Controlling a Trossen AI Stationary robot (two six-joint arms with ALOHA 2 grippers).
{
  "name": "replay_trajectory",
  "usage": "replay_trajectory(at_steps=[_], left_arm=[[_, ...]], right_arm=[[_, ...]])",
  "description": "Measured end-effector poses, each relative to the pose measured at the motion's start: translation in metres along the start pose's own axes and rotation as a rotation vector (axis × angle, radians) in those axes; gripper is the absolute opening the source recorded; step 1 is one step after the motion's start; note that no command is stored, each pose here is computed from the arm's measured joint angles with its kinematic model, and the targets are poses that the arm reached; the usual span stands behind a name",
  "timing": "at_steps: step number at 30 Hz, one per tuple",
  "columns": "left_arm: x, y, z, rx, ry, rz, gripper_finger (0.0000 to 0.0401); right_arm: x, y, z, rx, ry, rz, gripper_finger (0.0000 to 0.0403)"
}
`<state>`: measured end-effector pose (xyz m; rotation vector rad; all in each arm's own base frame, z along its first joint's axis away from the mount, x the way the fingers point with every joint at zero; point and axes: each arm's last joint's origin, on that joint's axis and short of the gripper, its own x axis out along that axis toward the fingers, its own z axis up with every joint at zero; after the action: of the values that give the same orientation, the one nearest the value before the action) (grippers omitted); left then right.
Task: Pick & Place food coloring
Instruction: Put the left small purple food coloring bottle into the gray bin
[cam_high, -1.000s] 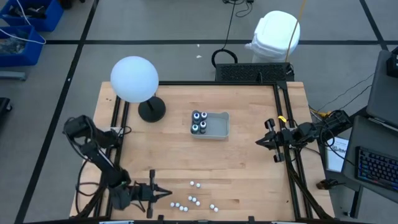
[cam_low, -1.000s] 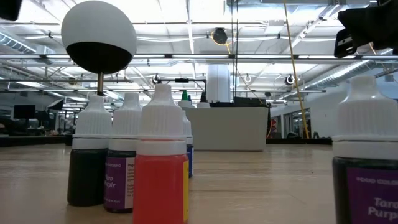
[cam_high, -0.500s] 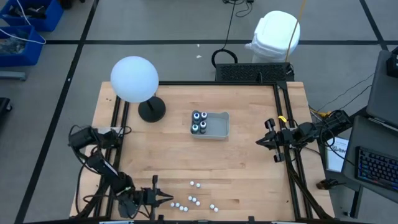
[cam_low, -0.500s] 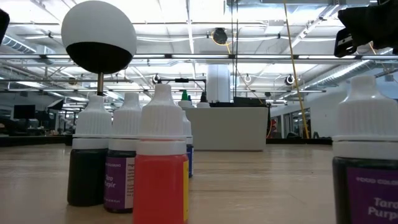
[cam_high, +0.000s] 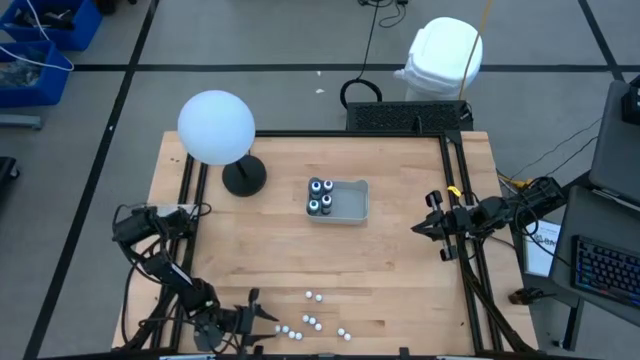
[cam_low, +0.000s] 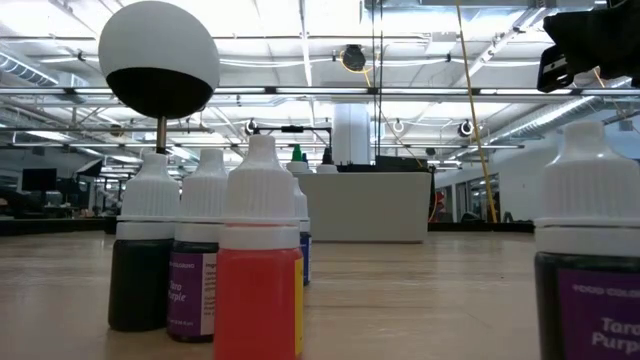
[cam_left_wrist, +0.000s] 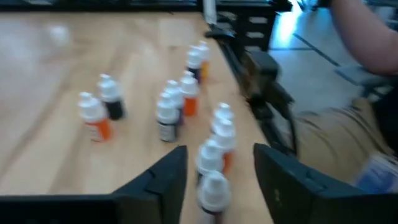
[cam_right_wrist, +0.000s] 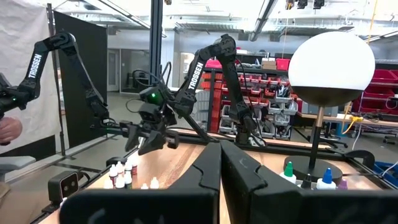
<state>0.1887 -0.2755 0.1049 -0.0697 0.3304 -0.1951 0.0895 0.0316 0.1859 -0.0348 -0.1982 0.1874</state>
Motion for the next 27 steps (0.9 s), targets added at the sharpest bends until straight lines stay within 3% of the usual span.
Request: replay_trajectory(at_steps=[6,13,18,27], left_arm=[[0.0,-0.001,-0.001,-0.025,0.019,-0.032,0.0232],[0.003,0.005,-0.003,-0.102,0.068,-0.026,0.0234],[0.004,0.01,0.011,-0.112,0.109,-0.067,0.0234],[0.002,0.016,0.065,-0.116,0.468,0.051,0.0234]], right_arm=[[0.0,0.0,0.0,0.0,0.0,0.0,0.0],[0.0,0.0,0.0,0.0,0.001,0.0,0.0],[0.0,0.0,0.0,-0.001,0.003,0.0,0.0],[0.0,0.0,0.0,-0.001,0.005,0.0,0.0]])
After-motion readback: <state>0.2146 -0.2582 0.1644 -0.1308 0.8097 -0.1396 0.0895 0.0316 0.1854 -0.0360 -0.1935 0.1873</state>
